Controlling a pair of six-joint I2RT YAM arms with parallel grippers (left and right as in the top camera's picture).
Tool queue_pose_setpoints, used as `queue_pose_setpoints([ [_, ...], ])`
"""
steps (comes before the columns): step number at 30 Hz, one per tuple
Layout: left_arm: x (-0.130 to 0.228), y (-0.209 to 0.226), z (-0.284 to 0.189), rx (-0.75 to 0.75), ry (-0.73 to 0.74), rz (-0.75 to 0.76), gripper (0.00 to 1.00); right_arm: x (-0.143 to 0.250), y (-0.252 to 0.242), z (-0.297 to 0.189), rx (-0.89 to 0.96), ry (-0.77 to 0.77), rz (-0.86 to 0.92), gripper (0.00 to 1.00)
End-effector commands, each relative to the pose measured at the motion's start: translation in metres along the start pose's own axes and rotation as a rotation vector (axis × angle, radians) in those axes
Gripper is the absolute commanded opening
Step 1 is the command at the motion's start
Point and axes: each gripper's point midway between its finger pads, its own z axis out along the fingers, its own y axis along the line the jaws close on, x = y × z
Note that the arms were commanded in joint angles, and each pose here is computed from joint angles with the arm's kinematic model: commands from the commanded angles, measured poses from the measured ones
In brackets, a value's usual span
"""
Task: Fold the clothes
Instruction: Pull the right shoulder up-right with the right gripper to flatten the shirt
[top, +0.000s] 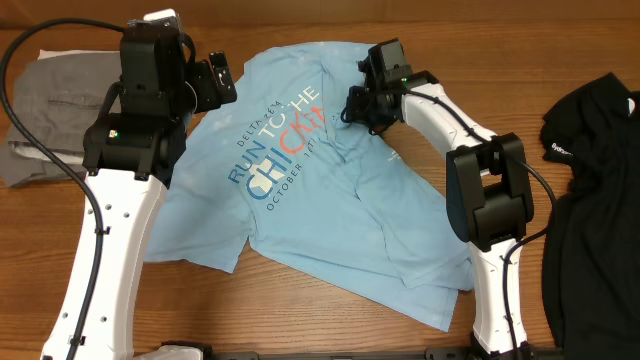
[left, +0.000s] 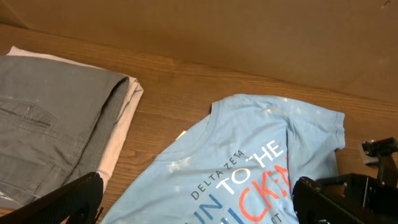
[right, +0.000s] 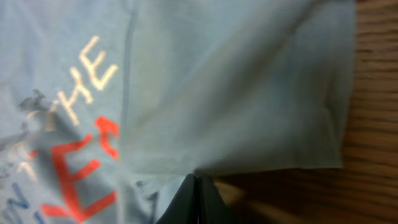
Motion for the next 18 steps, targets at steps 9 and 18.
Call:
queue_pose_setpoints([
  [9, 0.000, 0.001, -0.001, 0.002, -0.003, -0.013, 1.00, -0.025, -0.013, -0.010, 0.012, -0.101, 0.036, 0.04],
  [18, 0.000, 0.001, -0.001, 0.002, -0.003, -0.013, 1.00, -0.066, 0.009, -0.061, -0.158, -0.166, 0.090, 0.04],
])
